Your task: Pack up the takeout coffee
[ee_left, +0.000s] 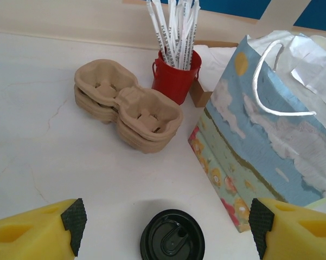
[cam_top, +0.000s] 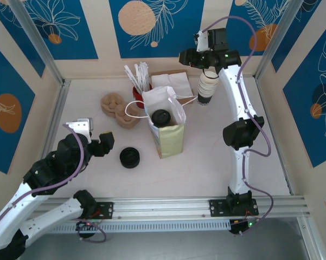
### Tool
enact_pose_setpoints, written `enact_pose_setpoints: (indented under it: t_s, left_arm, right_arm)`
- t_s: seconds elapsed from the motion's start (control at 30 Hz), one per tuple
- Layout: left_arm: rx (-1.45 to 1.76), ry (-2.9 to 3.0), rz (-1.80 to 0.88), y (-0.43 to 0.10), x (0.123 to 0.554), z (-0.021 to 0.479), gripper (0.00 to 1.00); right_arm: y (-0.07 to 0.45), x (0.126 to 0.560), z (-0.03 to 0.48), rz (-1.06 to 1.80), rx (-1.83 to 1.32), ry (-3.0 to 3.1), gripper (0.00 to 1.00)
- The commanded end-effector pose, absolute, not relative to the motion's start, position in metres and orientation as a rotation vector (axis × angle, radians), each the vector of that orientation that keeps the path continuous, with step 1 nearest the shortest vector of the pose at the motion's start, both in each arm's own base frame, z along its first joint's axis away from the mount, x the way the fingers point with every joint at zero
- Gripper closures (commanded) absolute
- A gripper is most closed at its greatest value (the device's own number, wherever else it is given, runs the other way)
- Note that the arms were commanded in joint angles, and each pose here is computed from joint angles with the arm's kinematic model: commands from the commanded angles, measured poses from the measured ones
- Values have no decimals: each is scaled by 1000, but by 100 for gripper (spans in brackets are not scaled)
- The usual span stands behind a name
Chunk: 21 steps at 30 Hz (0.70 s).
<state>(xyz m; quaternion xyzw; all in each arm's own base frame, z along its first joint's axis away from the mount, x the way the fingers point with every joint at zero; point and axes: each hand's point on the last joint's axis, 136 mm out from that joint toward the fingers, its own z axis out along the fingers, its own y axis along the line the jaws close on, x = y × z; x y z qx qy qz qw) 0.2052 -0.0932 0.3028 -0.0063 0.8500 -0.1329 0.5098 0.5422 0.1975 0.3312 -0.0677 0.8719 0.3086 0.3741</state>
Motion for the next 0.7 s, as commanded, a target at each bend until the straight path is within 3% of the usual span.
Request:
enact_pose_setpoints:
  t_s: [0.0, 0.67]
  left_arm:
    - [-32, 2039, -302, -86, 202, 303, 20]
    - [-13, 2083, -309, -95, 205, 299, 19]
  right_arm:
    - [203, 552, 317, 737, -215, 2235, 51]
    - [230, 583, 195, 570, -342, 2368, 50]
